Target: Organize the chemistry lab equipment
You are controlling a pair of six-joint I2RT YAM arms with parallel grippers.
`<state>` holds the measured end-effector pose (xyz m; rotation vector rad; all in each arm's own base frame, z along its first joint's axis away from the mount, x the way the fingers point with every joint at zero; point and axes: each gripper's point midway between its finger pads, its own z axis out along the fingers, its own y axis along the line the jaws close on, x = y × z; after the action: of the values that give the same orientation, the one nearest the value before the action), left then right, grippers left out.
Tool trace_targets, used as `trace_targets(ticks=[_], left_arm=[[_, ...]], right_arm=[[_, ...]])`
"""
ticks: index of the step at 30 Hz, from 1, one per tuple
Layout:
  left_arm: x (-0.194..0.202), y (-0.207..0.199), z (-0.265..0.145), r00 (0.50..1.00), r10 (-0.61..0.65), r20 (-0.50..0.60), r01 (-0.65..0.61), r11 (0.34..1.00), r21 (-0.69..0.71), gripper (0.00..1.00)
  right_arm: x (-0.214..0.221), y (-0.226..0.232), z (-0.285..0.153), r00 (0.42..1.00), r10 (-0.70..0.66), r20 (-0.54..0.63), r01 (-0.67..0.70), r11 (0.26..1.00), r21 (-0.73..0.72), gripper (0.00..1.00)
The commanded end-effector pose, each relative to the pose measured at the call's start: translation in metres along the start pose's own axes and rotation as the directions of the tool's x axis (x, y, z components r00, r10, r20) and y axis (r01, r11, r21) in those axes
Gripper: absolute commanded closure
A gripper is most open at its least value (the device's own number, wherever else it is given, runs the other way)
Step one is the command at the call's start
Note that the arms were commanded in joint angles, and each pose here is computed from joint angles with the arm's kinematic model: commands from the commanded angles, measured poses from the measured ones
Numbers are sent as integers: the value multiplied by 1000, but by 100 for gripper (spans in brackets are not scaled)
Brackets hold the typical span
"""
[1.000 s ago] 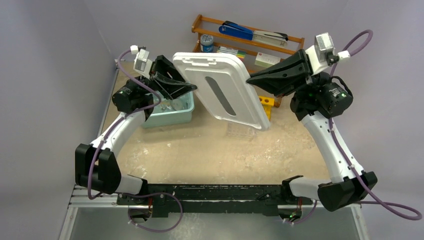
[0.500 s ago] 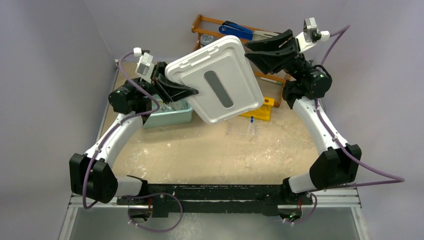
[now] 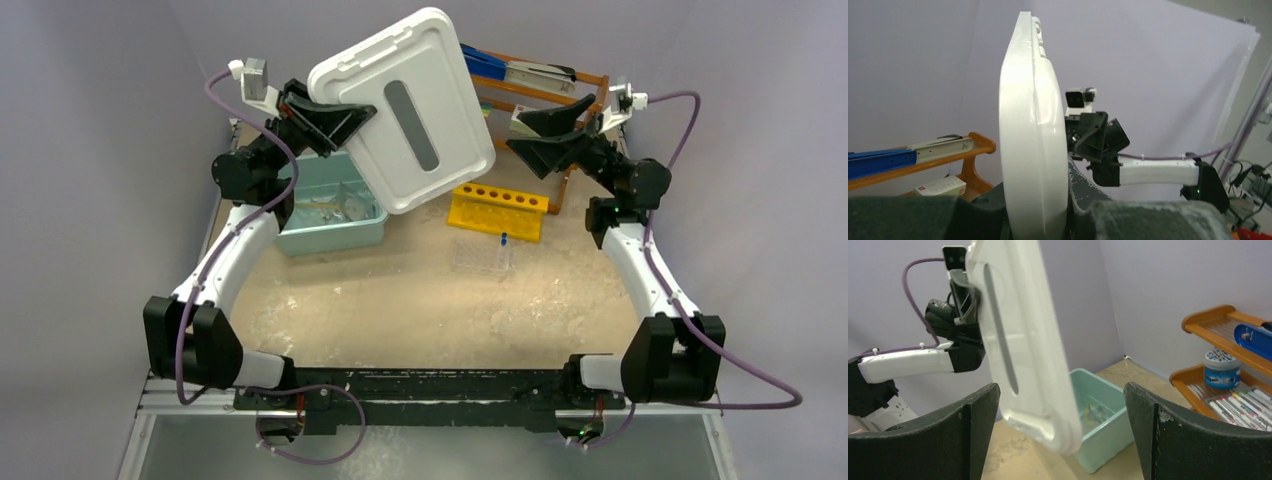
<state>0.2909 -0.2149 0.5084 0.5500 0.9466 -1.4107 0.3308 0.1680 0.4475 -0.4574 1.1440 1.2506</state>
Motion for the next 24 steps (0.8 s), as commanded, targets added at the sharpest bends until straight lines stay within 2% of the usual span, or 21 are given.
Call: trace_targets(ticks=[1, 5, 8, 16, 24], left_arm=[[-48, 15, 1, 967, -106, 232, 112, 994, -10, 100], [-57, 4, -8, 932, -229, 282, 197, 971, 136, 100], [-53, -14, -13, 919, -320, 229, 256, 928, 270, 100], [-37, -40, -15, 962, -248, 117, 210, 940, 267, 100], [-29, -24, -16, 957, -261, 123, 227, 944, 239, 100]], right_arm=[[-6, 17, -10, 994, -104, 37, 104, 995, -10, 4], [15, 15, -18, 998, -63, 18, 63, 997, -35, 2], [21, 13, -19, 999, -48, 13, 49, 997, -62, 1], [22, 4, -12, 1000, -7, 7, 8, 994, -110, 1], [18, 47, -16, 997, 73, 26, -62, 949, -309, 4]])
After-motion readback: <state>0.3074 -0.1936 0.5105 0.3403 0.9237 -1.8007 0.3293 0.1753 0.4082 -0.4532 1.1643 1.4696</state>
